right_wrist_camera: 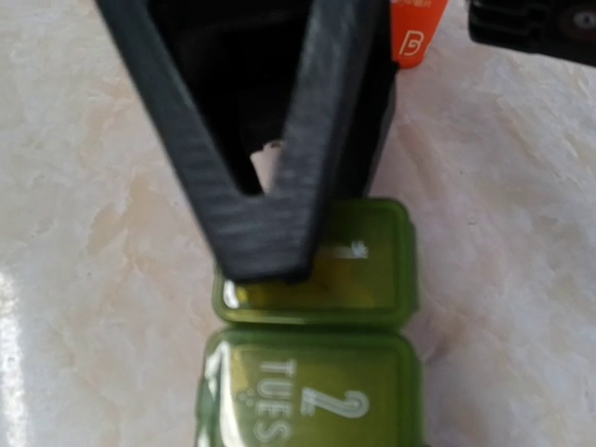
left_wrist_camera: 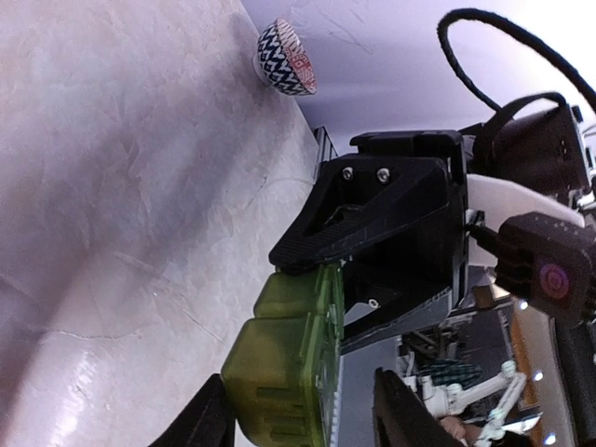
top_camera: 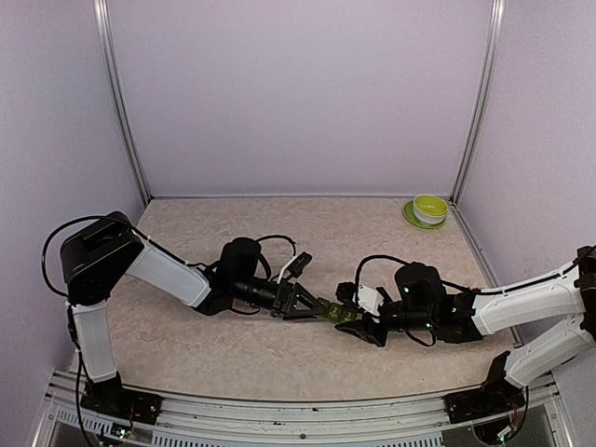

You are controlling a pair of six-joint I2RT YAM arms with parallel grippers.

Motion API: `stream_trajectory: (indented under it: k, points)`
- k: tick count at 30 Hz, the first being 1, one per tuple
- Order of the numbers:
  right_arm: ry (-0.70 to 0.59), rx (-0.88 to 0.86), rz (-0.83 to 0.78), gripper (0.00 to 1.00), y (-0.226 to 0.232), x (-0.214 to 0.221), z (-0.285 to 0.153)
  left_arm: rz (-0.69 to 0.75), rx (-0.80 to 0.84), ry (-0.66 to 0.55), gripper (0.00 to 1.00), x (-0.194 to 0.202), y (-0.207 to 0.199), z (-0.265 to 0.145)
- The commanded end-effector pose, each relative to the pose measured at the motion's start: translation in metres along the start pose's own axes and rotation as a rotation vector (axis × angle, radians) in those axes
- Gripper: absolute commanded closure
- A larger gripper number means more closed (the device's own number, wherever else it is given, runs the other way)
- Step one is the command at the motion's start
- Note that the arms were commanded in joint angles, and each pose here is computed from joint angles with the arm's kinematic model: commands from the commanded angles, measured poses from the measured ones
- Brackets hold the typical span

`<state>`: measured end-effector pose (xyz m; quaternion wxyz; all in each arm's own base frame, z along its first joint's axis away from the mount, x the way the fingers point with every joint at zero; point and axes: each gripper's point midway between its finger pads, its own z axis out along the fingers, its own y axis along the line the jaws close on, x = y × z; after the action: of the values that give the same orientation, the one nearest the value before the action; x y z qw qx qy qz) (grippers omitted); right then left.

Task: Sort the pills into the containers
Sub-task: Close the lid of the pill container in the compartment of the pill container, then place the pill container at the center of the board.

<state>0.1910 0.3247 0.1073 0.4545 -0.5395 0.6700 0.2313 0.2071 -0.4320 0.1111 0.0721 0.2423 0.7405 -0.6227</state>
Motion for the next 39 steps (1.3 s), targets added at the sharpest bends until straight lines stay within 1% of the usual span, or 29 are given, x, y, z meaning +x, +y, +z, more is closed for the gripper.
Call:
stream_trajectory:
  k: [1, 5, 8, 9, 11, 18, 26, 31, 35, 39]
  points:
    - [-0.034, 0.000, -0.008, 0.62, 0.002, -0.009, -0.003, 0.050, 0.046, -0.001, 0.44, -0.002, -0.014, 0.002]
    - [-0.031, 0.002, -0.010, 0.62, 0.002, -0.009, -0.003, 0.074, 0.052, -0.023, 0.31, -0.010, -0.021, -0.003]
    - [-0.029, 0.001, -0.010, 0.62, 0.001, -0.008, -0.002, 0.091, 0.051, -0.042, 0.25, -0.015, -0.027, -0.008]
    - [-0.028, -0.002, -0.010, 0.62, 0.002, -0.008, -0.002, 0.098, 0.050, -0.050, 0.19, -0.017, -0.028, -0.011]
    - [-0.027, -0.002, -0.010, 0.62, 0.002, -0.009, -0.001, 0.109, 0.043, -0.066, 0.02, -0.020, -0.030, -0.016]
    - [-0.017, -0.012, -0.005, 0.62, -0.001, -0.010, 0.004, 0.141, 0.013, -0.118, 0.01, -0.025, -0.036, -0.037]
    - [0.003, -0.044, 0.001, 0.62, -0.011, -0.009, 0.017, 0.205, -0.088, -0.193, 0.01, -0.031, -0.042, -0.067]
    - [0.023, -0.056, 0.024, 0.62, -0.028, -0.004, 0.029, 0.257, -0.126, -0.265, 0.01, -0.037, -0.055, -0.091]
    - [0.029, -0.055, 0.041, 0.62, -0.045, -0.004, 0.041, 0.293, -0.168, -0.303, 0.01, -0.038, -0.062, -0.103]
    - [0.062, -0.055, 0.062, 0.62, -0.061, 0.003, 0.057, 0.323, -0.192, -0.345, 0.01, -0.036, -0.069, -0.116]
